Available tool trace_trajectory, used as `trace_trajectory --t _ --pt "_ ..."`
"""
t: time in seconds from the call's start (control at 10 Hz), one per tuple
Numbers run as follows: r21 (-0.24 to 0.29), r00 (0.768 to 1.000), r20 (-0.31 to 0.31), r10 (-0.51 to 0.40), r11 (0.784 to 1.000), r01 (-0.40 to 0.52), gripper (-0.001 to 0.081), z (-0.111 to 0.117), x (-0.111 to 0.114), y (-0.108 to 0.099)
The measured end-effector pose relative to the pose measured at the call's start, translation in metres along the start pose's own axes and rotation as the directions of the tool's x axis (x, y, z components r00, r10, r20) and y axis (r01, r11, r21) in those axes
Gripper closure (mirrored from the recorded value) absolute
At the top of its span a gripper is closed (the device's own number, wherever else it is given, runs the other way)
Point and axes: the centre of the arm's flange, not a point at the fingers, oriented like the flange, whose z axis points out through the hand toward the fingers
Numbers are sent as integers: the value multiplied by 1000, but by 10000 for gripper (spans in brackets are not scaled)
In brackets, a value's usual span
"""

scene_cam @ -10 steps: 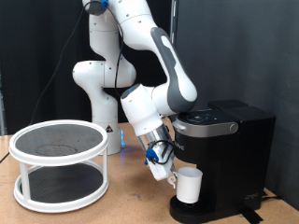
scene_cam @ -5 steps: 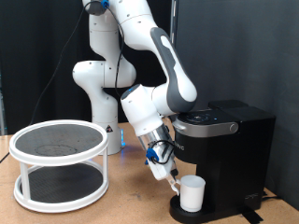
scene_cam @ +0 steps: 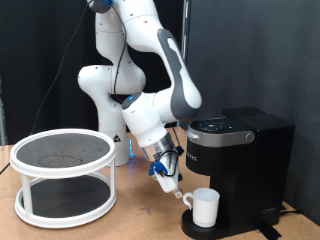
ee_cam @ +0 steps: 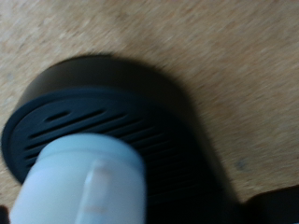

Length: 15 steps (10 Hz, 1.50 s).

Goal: Make a cup of coffee with the keurig machine

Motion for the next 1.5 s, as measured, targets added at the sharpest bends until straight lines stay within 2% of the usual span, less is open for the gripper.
trace_trajectory --t 0.2,0.4,0.5,0.6,0.9,1.2,1.5 --pt "-20 1000 -5 4 1000 -4 78 -15 17 -4" --pt "-38 1000 16 -15 999 16 72 -35 27 -8" --pt "-37 1000 13 -14 999 14 72 -33 28 -8" --pt "-70 1000 0 -19 997 19 72 -30 31 -3" --pt "-226 998 -3 -60 973 58 72 -36 42 27" --pt "-276 993 67 -96 955 110 72 -61 40 49" --pt "-338 982 124 -144 924 178 72 -90 30 70"
